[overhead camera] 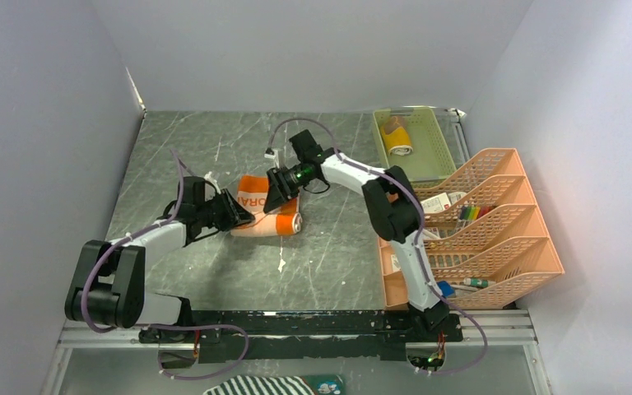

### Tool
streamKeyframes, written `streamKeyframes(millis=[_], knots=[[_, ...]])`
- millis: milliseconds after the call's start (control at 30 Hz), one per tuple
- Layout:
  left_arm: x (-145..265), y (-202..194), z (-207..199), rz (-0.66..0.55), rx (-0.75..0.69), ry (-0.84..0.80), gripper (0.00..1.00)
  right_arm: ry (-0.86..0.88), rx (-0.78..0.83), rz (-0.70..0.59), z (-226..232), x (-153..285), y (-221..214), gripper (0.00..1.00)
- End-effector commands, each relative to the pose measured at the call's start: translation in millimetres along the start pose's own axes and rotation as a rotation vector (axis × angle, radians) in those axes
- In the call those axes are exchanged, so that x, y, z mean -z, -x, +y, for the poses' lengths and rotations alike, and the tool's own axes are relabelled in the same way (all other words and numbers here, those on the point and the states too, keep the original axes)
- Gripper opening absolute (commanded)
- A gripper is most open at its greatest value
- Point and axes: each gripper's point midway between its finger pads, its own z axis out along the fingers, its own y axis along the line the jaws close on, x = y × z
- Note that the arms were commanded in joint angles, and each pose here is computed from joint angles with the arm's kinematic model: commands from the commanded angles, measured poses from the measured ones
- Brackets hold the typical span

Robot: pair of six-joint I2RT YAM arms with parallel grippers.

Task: Roll the towels
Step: Roll the towel at the center of the board.

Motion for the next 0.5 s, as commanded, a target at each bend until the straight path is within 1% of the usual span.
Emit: streamKeyframes(millis=[0,33,67,100,133,167,233,300,333,400,467], knots=[[-9.4,13.5,7.9,-0.044,-0.043,0.039,0.35,-0.263,0.282,-0.182,11.0,43.6,54.6,0.50],[-10.2,13.9,7.9,-0.043,-0.044,0.038,0.35,-0.301,0.325,-0.210,15.6,51.1,60.3,0.54],[-10.9,14.3,7.9,-0.042,-0.043,0.038,0.35,-0.339,0.381,-0.242,22.3,58.3,64.9,0.60],[-11.2,15.0,8.0,-0.043,-0.044,0.039,0.35,-0.389,0.439,-0.272,26.6,65.4,67.4,0.69],[-11.5,15.8,8.0,-0.045,-0.046,0.041,0.35,-0.421,0.529,-0.304,39.7,72.4,71.3,0.72],[-11.8,16.8,8.0,-0.046,-0.047,0.043,0.35,-0.453,0.604,-0.309,45.0,73.1,63.4,0.83],[-12.8,18.5,7.9,-0.045,-0.051,0.046,0.34,-0.536,0.806,-0.309,60.9,71.9,56.3,0.99],[-14.3,20.2,7.8,-0.043,-0.054,0.048,0.34,-0.612,1.011,-0.259,75.0,56.0,43.5,1.00],[-15.1,21.3,7.6,-0.042,-0.056,0.049,0.34,-0.629,1.085,-0.222,76.2,48.2,35.5,1.00],[-16.8,23.5,7.3,-0.040,-0.061,0.052,0.34,-0.651,1.191,-0.151,71.9,34.5,21.6,1.00],[-18.8,25.8,7.4,-0.035,-0.068,0.057,0.34,-0.647,1.252,-0.105,67.0,22.7,10.8,1.00]])
